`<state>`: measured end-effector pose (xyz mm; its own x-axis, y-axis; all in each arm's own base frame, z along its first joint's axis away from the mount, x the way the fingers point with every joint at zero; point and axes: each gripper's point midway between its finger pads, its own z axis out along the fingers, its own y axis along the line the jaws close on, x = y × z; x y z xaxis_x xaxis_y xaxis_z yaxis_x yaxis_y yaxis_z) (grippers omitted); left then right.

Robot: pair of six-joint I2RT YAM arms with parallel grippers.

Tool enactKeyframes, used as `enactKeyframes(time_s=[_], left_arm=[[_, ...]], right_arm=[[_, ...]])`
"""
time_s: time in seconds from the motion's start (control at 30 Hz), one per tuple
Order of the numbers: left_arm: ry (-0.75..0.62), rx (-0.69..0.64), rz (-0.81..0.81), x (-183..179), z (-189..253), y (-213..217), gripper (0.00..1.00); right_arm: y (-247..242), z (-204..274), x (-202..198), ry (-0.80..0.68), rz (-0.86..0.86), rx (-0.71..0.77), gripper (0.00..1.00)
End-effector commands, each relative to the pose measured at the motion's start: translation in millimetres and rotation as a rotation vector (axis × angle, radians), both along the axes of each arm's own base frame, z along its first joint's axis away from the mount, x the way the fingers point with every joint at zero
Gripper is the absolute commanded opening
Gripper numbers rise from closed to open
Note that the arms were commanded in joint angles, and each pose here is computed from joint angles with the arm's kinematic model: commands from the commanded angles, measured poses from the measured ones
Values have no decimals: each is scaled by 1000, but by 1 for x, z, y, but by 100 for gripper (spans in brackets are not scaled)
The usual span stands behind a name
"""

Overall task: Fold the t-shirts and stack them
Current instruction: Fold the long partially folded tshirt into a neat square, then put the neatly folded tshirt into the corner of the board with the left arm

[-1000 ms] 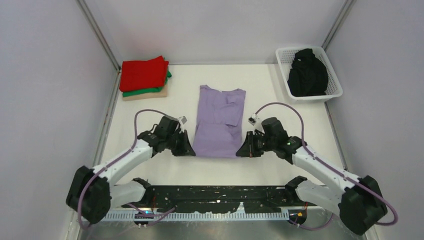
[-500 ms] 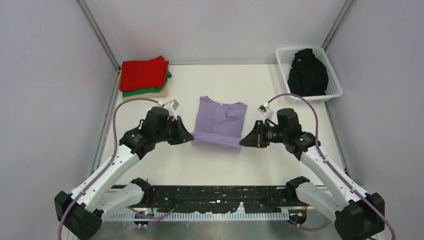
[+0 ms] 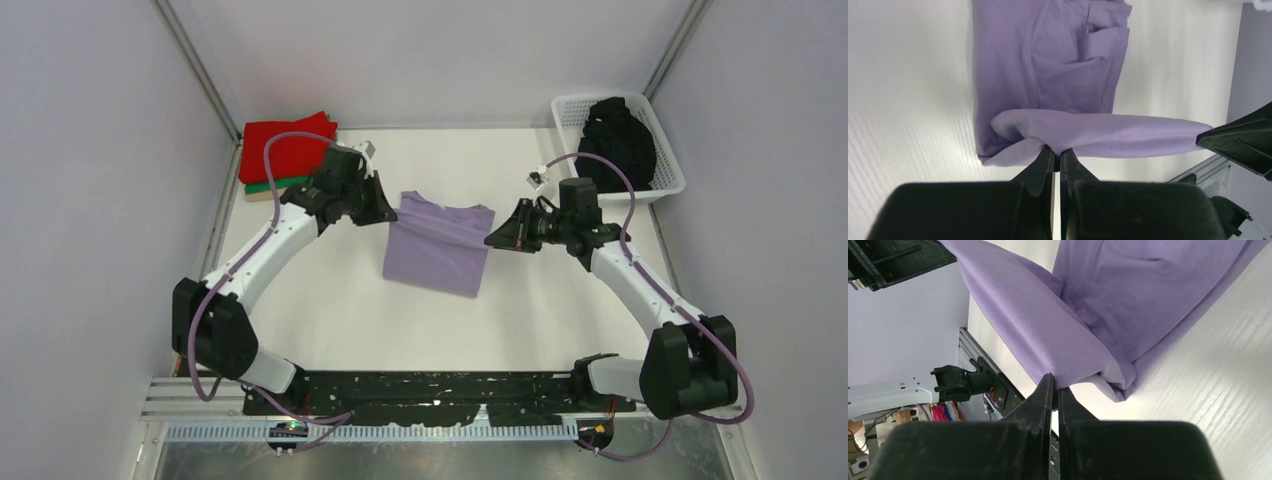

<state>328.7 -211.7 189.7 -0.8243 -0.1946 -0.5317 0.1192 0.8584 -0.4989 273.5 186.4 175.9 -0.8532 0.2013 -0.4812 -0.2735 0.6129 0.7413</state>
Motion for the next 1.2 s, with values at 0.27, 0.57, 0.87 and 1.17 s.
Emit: enactKeyframes(time_s=[0.27,0.57,0.87,1.17], left_arm=[[-22,99,-21,96,-10,-2,0],[48,100,-34,134,-40,-10,0],[103,80,-32,157,-63,-16,60],[0,108,-113,147,-33,-5,99]], right_arm=[[-18,-13,86,-28,-118,-30,5],[-27,-45,121,33,-178,-23,5],[-30,-73,153,94,-216,5,18],[-40,-50,147,28,-237,-33,95]])
